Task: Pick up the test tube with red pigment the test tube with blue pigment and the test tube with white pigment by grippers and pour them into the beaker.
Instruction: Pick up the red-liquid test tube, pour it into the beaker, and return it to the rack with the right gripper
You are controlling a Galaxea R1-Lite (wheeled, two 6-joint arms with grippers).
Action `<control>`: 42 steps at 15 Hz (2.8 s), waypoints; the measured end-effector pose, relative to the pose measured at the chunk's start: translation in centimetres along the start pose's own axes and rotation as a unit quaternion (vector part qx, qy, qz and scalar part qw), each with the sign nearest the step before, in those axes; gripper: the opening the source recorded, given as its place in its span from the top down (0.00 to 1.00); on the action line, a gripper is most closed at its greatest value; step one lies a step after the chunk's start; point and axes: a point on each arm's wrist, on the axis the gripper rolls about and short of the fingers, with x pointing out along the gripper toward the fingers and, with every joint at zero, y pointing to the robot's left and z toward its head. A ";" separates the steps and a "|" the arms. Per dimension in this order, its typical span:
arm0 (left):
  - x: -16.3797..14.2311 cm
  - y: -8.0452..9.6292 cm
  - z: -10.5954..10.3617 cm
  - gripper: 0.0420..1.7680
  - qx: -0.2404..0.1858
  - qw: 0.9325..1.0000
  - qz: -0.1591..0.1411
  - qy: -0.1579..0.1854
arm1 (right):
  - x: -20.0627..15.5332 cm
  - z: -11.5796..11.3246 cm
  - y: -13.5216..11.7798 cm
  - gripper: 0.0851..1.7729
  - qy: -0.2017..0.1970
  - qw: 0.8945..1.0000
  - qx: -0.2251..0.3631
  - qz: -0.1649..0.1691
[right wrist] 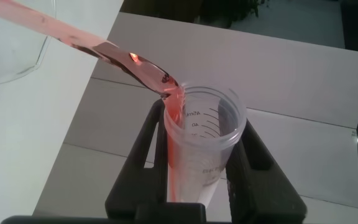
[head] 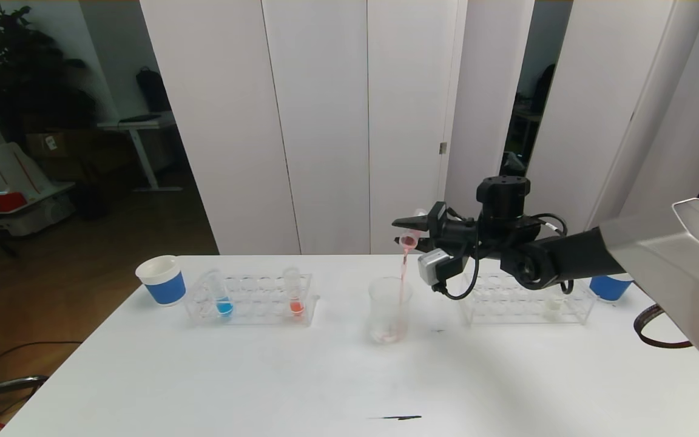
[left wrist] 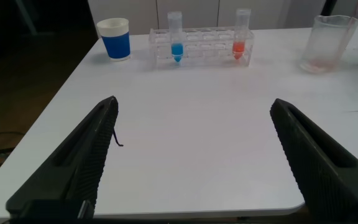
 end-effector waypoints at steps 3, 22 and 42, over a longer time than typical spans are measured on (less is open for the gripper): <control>0.0 0.0 0.0 0.01 0.000 1.000 0.000 0.000 | 0.1 0.0 -0.1 0.70 0.000 1.000 -0.004 -0.002; 0.0 0.0 0.0 0.01 0.000 1.000 0.000 0.000 | 0.7 -0.2 -2.0 0.70 0.006 0.995 -0.099 -0.031; 0.0 0.0 0.0 0.01 0.000 1.000 0.000 0.000 | 0.5 -0.1 -9.0 0.70 0.224 0.945 0.134 -0.199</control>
